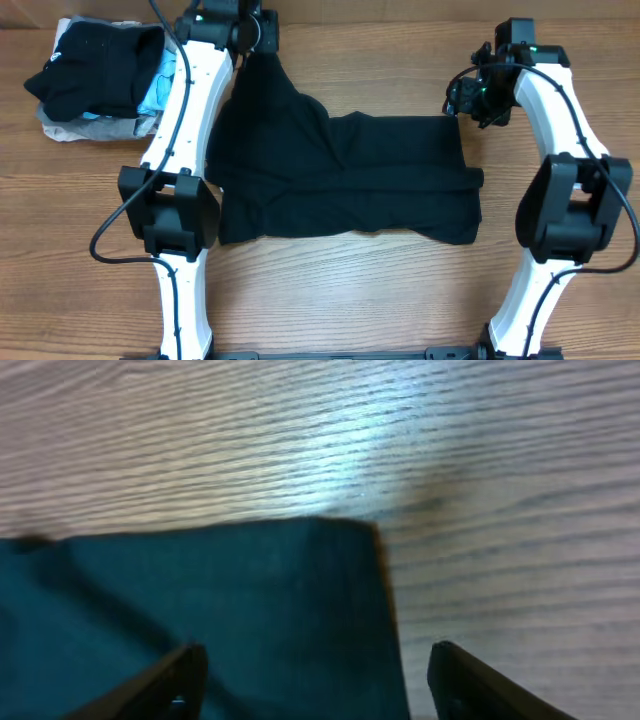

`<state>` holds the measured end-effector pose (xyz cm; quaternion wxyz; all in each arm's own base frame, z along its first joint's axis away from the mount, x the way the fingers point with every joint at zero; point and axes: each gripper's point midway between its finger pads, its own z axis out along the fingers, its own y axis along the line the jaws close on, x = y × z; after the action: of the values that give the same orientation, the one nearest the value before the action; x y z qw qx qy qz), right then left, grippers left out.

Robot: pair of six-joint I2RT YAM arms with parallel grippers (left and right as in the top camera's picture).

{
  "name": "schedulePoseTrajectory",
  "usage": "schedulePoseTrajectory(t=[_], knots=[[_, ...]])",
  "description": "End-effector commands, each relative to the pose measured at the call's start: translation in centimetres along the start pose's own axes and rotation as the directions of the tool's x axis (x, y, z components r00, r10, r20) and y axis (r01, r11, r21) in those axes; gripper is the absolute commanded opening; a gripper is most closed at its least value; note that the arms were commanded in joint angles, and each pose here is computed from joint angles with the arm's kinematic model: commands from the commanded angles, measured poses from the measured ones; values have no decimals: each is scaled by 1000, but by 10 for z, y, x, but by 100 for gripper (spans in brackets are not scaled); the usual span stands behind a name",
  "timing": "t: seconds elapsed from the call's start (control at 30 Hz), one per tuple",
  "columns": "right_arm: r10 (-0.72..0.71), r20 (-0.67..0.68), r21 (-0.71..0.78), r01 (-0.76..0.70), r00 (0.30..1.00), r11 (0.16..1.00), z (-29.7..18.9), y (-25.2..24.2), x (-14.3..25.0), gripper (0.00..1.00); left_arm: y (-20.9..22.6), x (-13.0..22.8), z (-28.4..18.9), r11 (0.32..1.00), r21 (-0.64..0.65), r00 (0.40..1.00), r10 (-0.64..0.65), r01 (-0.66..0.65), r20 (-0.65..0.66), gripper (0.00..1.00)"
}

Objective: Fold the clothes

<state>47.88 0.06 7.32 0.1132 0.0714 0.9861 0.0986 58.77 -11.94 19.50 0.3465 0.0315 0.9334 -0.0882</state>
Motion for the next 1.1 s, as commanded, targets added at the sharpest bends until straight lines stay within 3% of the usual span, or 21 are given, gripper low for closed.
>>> schedulePoseTrajectory(t=[0.0, 0.17, 0.43, 0.6, 0.67, 0.97, 1.07], knots=[[-5, 5, 2, 5, 1000, 1000, 12, 0, -6, 72, -3, 0, -10, 1000, 4, 1000, 26, -26, -10, 4], [3, -43, -15, -4, 999, 1000, 43, -3, 0, 66, 1, 24, -11, 1000, -9, 994, 22, -23, -109, 4], [-7, -3, -40, 7, 1000, 999, 57, 0, -11, 61, 4, 46, -15, 1000, -19, 981, 14, -18, -195, 4], [-7, 0, -50, 7, 1000, 999, 57, 2, -12, 27, 5, 51, -16, 1000, -22, 976, 12, -17, -216, 4], [-11, 17, -53, 12, 1000, 999, 57, 2, -16, 20, 5, 51, -16, 1000, -22, 976, 12, -17, -218, 4], [-29, 139, -60, 38, 990, 997, 30, 9, -55, 4, 23, 38, -15, 997, -78, 986, -2, -11, -168, 4], [-31, 185, -59, 43, 982, 997, 8, 11, -72, 4, 40, 31, -16, 995, -95, 989, -27, 13, -143, 4]])
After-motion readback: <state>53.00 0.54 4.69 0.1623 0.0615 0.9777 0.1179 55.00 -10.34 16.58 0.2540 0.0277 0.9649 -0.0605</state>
